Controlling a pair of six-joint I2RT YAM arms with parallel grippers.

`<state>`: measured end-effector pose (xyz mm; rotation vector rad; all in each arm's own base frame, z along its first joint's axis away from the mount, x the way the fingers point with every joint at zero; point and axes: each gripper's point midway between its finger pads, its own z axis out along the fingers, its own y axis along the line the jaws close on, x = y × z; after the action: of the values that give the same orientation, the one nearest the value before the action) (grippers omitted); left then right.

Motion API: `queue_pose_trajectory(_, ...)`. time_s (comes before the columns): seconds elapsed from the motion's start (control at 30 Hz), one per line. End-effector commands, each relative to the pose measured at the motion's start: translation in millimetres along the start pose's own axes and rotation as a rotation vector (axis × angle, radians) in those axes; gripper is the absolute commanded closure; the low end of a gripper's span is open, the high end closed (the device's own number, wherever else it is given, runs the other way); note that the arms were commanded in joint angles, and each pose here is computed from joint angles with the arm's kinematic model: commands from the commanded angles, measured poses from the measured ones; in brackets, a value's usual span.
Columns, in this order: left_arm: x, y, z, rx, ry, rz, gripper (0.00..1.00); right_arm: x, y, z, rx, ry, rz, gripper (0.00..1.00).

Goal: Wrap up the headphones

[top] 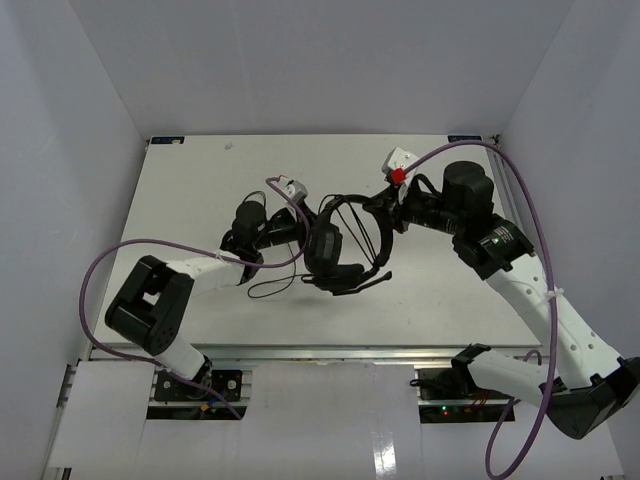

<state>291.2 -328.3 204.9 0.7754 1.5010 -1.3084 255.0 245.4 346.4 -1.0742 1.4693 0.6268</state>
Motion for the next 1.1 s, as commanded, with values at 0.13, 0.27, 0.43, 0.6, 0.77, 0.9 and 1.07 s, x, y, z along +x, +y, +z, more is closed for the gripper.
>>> queue_pose_trajectory(0.13,8.8,-16.2,5.9,0.061,-0.062,-0.029,0.60,-63.6,-22.1,-8.5,0.057,-0.139,0.047,0.92)
queue_pose_trajectory(0.27,30.1,-21.5,6.0,0.051,-0.030,-0.032,0.62,-74.0,-36.5,-10.2,0.098,-0.154,0.073,0.92)
queue_pose_trajectory(0.43,70.2,-27.5,-4.3,0.030,0.031,-0.066,0.64,-91.5,-58.2,-17.7,0.162,-0.186,0.120,0.92)
queue_pose_trajectory(0.6,95.3,-38.5,-13.8,0.015,0.046,-0.095,0.68,-101.8,-82.6,-22.4,0.218,-0.207,0.181,0.92)
queue_pose_trajectory(0.77,109.6,-46.1,-17.0,0.008,0.048,-0.122,0.77,-105.3,-103.8,-28.1,0.273,-0.224,0.249,0.92)
queue_pose_trajectory(0.9,123.6,-54.1,-16.1,0.017,0.067,-0.143,0.82,-106.6,-118.0,-32.8,0.315,-0.231,0.271,0.92)
queue_pose_trajectory(1.07,138.9,-63.3,-11.4,0.029,0.083,-0.162,0.81,-105.3,-131.9,-37.6,0.368,-0.231,0.270,0.92)
